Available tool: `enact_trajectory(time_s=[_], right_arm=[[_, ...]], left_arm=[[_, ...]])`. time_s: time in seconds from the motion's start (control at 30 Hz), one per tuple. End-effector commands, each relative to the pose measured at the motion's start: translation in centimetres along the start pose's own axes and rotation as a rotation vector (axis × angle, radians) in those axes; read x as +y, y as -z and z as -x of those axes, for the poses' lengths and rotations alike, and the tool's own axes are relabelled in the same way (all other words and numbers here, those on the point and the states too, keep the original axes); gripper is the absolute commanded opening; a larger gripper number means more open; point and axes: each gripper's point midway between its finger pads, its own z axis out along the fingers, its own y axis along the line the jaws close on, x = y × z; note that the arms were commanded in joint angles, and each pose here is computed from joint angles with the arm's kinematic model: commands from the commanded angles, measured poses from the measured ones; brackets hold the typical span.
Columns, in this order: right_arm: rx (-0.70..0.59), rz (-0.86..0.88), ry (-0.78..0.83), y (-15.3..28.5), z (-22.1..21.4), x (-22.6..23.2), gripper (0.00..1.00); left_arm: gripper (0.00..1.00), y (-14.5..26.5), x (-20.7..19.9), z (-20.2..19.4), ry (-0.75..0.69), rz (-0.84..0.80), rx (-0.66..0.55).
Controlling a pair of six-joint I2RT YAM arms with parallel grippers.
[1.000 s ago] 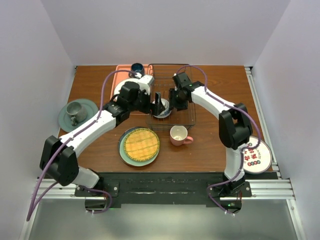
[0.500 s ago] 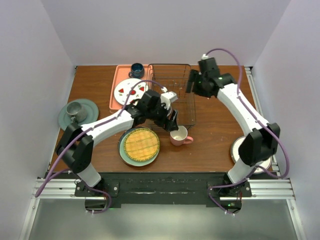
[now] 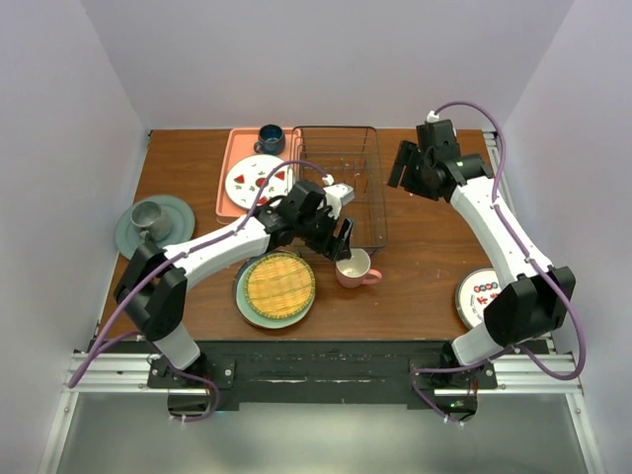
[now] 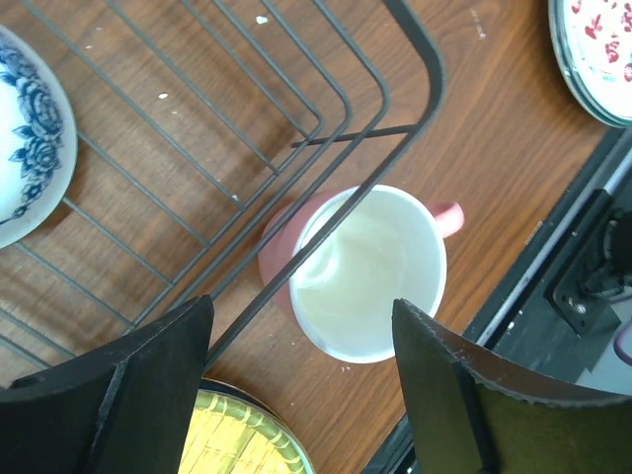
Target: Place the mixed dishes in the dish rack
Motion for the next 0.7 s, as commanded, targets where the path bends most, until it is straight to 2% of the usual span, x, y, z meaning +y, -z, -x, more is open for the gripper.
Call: enact_trajectory(time_s=[0.0, 0.2, 0.5, 0.67], right_arm=[[-0.018, -0.003, -0.012, 1.1, 0.0, -0.5, 0.73], [-0.016, 0.007, -0.022, 1.2, -0.4, -0.5, 0.72], [-0.008, 0.007, -0.035, 1.5, -1.1, -0.8, 0.72], [-0.004, 0.001, -0.048, 1.6, -1.6, -1.1, 0.72]], left_arm=[[0.77, 1.9, -1.1, 0.8, 0.029, 0.041, -0.026], [0.78, 4.4, -2.2, 3.4, 0.034, 0.046, -0.142], [0.74, 4.0, -3.2, 0.2, 0.06, 0.016, -0.014], [0.71, 2.1, -1.9, -1.6, 0.096, 0.061, 0.079]])
